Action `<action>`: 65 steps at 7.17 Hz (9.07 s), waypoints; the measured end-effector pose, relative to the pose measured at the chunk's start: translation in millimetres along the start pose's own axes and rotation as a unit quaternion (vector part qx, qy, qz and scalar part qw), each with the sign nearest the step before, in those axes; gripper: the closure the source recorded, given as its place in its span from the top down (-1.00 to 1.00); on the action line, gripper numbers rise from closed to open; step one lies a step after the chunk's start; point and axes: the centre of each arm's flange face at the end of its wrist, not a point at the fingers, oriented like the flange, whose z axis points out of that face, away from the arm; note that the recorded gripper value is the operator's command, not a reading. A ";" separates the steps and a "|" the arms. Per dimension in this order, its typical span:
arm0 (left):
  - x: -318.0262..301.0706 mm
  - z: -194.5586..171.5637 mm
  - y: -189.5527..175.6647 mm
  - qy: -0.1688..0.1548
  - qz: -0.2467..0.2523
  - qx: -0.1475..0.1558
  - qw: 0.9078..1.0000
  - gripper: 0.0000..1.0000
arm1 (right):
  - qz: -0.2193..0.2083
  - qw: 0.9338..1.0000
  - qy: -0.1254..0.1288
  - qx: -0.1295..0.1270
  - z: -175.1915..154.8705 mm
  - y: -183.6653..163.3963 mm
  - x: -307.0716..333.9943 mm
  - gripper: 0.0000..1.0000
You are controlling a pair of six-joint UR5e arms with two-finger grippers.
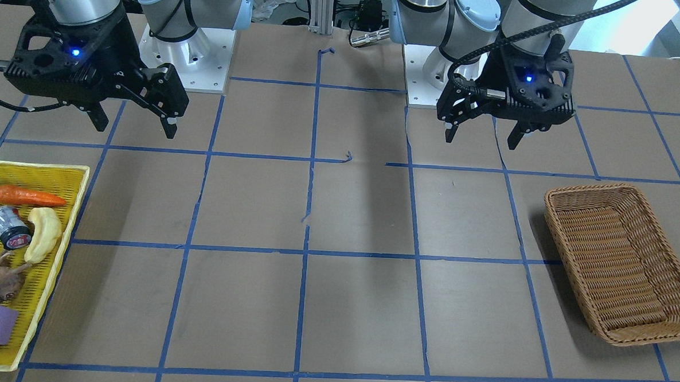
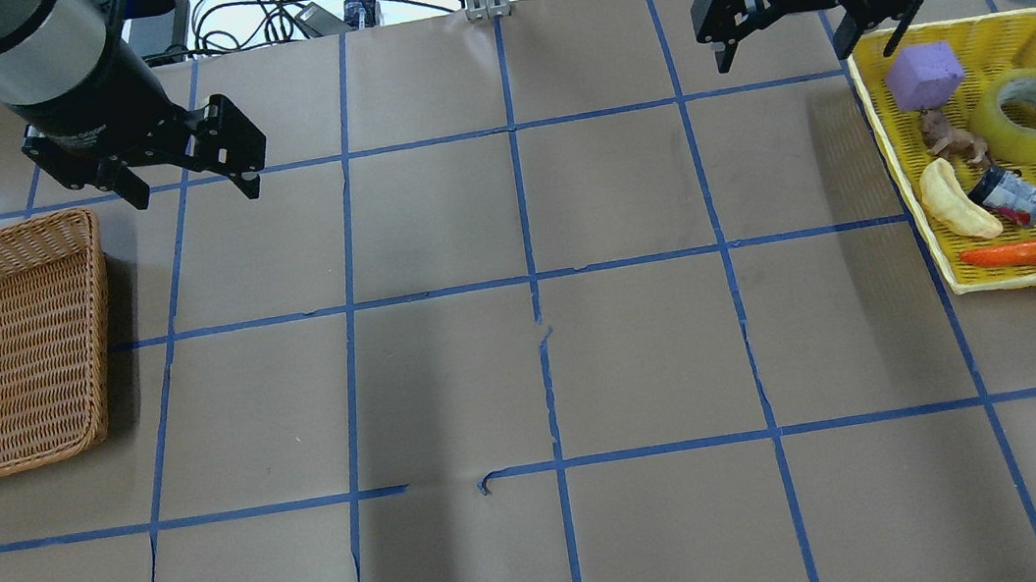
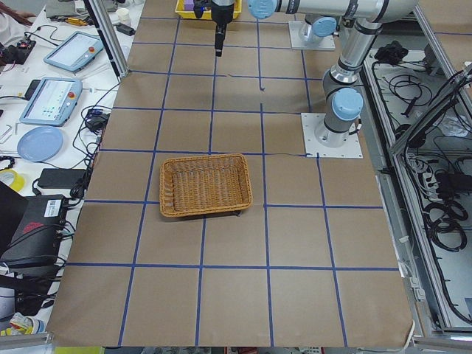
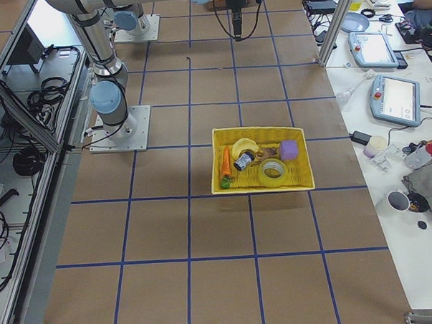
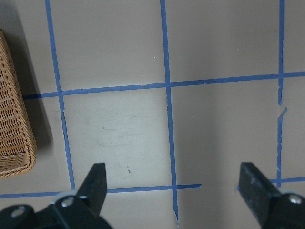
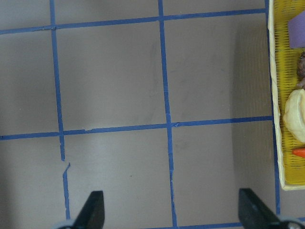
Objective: Transfer tape with both arms
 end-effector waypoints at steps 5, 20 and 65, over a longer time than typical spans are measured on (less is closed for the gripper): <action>2.9 5.0 -5.2 0.006 0.004 -0.003 1.000 1.00 | 0.002 1.000 0.000 0.002 -1.7 -1.4 0.4 1.00; 4.8 2.0 0.1 0.006 0.003 0.004 1.000 1.00 | -0.009 1.000 0.001 0.001 -6.3 5.3 -1.9 1.00; -1.4 -18.0 4.8 0.009 0.003 0.020 1.000 1.00 | -0.043 0.998 0.020 -0.040 289.2 96.3 -261.7 1.00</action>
